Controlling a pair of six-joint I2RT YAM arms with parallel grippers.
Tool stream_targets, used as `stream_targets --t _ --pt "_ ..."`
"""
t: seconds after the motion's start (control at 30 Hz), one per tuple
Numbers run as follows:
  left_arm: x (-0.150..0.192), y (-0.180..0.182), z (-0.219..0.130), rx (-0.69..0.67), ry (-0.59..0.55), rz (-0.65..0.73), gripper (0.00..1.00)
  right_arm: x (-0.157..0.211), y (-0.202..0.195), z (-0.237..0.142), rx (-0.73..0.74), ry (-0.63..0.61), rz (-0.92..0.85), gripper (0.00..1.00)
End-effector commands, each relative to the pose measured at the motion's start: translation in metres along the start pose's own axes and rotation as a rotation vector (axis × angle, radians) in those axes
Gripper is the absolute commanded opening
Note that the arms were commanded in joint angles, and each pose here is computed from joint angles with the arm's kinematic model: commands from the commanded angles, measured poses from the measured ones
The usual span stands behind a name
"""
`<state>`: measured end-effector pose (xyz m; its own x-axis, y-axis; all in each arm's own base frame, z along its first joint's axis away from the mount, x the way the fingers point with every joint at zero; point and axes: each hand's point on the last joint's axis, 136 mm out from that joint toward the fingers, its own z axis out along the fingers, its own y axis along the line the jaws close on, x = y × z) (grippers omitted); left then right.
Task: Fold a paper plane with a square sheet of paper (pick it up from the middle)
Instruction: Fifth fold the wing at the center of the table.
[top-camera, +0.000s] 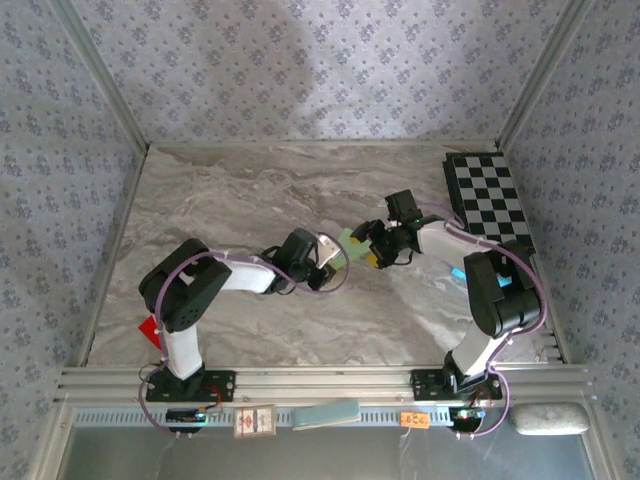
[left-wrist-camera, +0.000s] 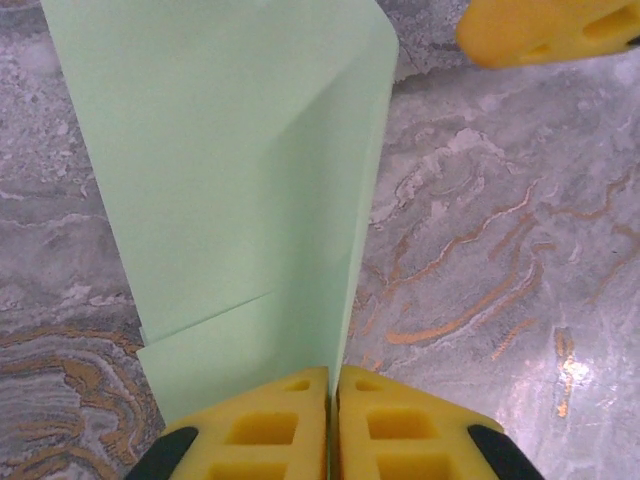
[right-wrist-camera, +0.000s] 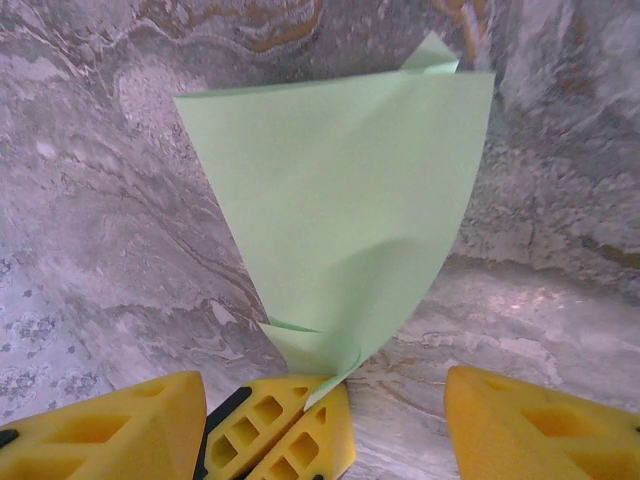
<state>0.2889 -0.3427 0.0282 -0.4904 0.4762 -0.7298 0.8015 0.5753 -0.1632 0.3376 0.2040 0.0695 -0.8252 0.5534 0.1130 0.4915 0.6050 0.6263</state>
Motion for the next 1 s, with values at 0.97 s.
stream_targets --t 0.97 --pt "-0.024 0.016 -0.009 0.232 -0.161 -0.748 0.00 0.005 0.029 0.016 -0.265 0.045 -0.559 0.54"
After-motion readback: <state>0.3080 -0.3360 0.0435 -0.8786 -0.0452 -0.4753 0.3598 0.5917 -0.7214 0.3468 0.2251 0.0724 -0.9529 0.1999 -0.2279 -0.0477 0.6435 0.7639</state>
